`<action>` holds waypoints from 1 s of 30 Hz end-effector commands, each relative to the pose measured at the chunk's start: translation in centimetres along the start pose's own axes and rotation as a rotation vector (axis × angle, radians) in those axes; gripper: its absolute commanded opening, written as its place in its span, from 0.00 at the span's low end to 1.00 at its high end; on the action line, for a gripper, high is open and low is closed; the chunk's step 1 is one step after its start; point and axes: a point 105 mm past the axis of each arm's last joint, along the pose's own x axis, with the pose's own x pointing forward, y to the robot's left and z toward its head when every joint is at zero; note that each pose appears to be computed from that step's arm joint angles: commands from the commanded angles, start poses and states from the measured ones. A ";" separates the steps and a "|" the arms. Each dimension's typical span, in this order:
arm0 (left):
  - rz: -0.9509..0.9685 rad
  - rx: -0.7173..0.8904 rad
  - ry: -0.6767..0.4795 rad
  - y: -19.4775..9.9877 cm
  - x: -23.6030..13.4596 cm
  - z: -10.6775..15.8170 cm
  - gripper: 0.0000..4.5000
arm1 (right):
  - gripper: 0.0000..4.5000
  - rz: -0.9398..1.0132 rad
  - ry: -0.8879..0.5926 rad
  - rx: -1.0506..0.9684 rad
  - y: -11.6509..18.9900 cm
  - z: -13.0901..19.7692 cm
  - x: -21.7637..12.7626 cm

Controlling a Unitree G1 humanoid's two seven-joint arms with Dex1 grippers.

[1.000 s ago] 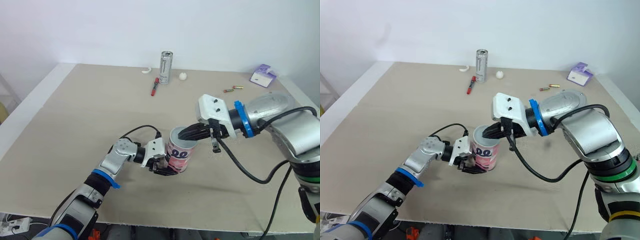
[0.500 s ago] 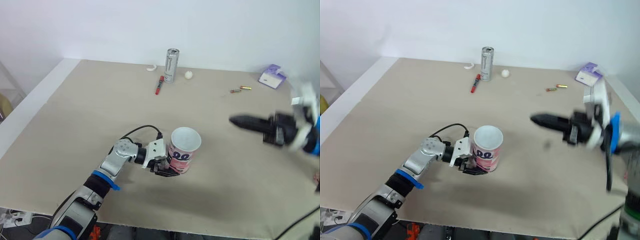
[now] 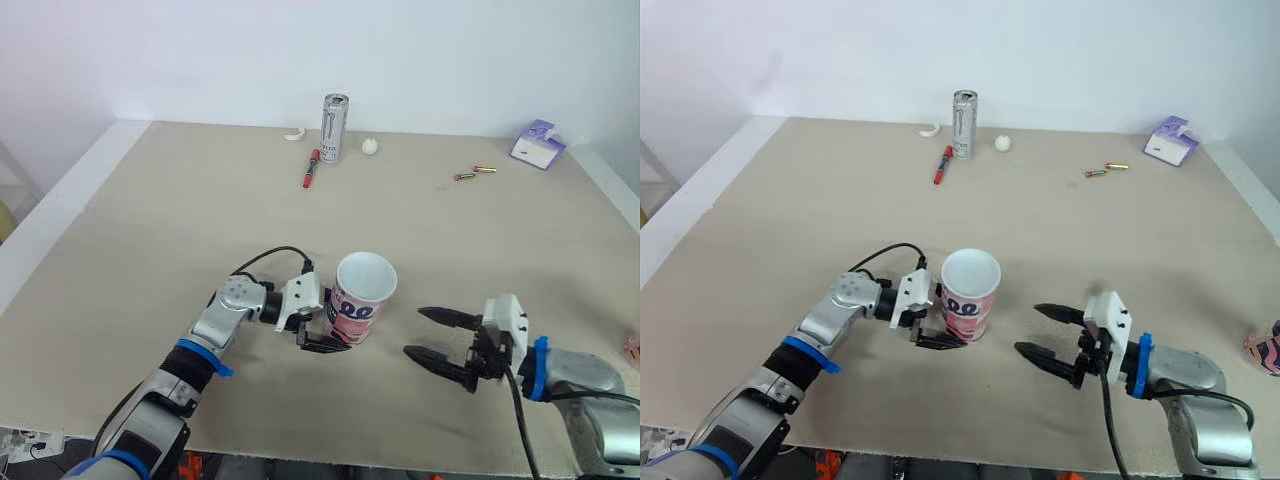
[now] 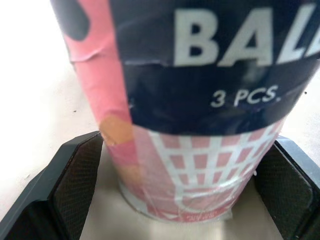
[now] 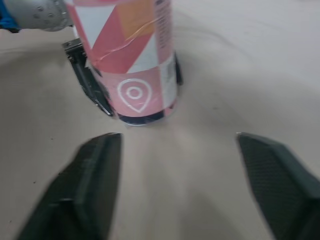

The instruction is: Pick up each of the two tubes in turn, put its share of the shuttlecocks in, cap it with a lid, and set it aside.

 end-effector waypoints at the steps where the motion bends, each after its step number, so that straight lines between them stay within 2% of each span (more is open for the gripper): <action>1: 0.001 -0.001 -0.028 -0.1 -1.9 0.3 1.00 | 0.97 0.037 -0.041 -0.049 0.2 0.6 1.7; 17: 0.005 0.004 -0.114 -1.3 -6.2 2.4 1.00 | 0.97 0.167 -0.035 -0.140 1.6 0.0 5.6; 30: -0.016 -0.013 -0.105 -2.8 -7.5 2.5 1.00 | 0.97 0.169 -0.066 -0.178 1.5 0.2 8.0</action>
